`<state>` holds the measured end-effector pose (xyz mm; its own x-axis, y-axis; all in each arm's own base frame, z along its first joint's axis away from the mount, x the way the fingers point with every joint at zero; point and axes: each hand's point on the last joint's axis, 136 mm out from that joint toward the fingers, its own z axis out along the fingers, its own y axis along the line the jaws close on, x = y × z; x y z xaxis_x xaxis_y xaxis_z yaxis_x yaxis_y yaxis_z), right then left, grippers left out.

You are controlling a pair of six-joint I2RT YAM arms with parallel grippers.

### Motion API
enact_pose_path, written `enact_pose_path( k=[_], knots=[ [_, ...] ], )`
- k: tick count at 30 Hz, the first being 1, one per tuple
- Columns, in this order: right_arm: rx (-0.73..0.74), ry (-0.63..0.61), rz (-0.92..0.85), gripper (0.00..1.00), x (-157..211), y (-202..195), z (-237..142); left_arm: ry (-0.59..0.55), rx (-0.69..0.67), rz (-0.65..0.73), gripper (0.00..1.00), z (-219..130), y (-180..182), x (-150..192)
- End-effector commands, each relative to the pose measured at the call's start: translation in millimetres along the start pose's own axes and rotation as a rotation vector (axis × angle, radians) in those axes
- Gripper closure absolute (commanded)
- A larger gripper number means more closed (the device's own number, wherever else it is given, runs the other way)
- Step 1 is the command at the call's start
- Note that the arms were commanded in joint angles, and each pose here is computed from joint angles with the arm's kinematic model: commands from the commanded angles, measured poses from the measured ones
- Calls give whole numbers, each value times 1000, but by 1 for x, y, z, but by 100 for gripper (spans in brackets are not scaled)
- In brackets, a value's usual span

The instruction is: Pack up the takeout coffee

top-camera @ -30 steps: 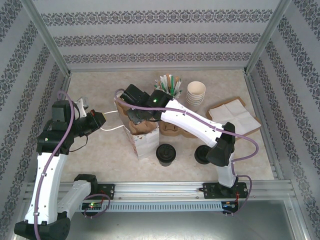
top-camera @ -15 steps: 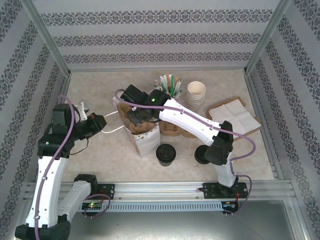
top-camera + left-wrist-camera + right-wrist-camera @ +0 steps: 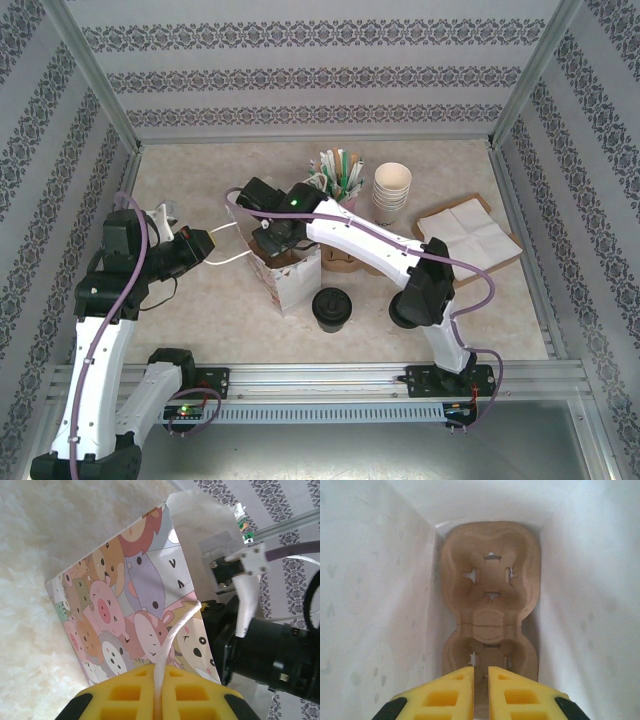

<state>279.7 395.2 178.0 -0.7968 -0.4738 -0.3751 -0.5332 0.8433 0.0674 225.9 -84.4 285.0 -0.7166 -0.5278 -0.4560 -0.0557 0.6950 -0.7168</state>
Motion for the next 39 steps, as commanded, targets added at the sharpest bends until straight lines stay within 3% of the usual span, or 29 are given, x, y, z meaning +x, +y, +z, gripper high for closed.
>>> enact_pose_path(
  k=[1,19,28,39],
  knots=[
    [-9,19,4,84,-2,-2,1,-21,45,7,90,-3,-8,-3],
    [-18,61,-6,85,-2,-2,25,-28,73,7,86,-4,-13,-3],
    [-22,30,-8,85,-6,-3,15,-45,73,4,84,-5,-14,-6],
    [-28,8,-11,85,-10,-3,9,-69,85,9,66,-6,-19,-14]
  ],
)
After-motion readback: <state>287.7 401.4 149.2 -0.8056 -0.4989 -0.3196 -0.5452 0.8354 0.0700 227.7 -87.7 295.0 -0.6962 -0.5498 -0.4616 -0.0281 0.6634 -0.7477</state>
